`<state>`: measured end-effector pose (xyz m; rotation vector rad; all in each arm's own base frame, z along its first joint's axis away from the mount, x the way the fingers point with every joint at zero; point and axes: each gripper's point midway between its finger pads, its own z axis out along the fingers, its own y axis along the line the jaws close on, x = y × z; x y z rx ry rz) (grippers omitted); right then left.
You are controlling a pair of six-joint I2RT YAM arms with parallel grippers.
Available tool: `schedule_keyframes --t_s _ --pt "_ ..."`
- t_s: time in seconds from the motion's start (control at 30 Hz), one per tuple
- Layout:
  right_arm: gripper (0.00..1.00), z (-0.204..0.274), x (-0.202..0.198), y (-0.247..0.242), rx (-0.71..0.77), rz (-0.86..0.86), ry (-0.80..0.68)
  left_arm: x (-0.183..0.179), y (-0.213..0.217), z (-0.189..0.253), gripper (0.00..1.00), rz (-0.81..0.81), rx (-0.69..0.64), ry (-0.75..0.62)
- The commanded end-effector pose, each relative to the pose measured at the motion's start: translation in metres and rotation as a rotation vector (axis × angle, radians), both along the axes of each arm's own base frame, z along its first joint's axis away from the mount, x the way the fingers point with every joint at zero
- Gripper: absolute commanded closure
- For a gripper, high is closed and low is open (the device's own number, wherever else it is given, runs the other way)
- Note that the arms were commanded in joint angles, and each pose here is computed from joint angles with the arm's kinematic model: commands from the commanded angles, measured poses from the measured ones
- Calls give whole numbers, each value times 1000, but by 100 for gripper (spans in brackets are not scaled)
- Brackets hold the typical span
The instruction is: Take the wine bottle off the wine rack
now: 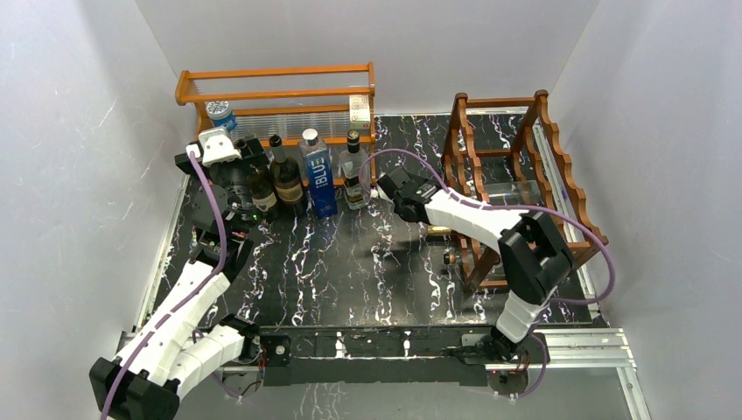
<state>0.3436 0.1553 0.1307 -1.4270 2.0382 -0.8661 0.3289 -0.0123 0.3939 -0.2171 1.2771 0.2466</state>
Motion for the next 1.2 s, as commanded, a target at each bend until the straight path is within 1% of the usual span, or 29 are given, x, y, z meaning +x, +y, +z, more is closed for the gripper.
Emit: schedule_keyframes --t_s 0.0,0.07,0.27,0.43,0.7,0.93,1.17 --pt "34 -10 16 -2 -14 31 59 -14 8 22 2 16 -26 -87" --pt "34 -24 24 -7 -48 40 67 -15 9 22 2 19 -26 -91" --pt "35 -46 42 -17 -59 7 112 -16 9 23 2 19 -27 -96" --pt "36 -58 54 -23 -80 4 112 -18 10 25 2 23 -24 -103" --pt "36 -74 60 -25 -140 43 114 -17 9 24 2 21 -21 -100" --pt "39 -87 64 -34 -172 45 122 -16 9 24 2 21 -19 -99" --pt "41 -92 59 -39 -170 46 139 -15 9 23 2 22 -18 -97"
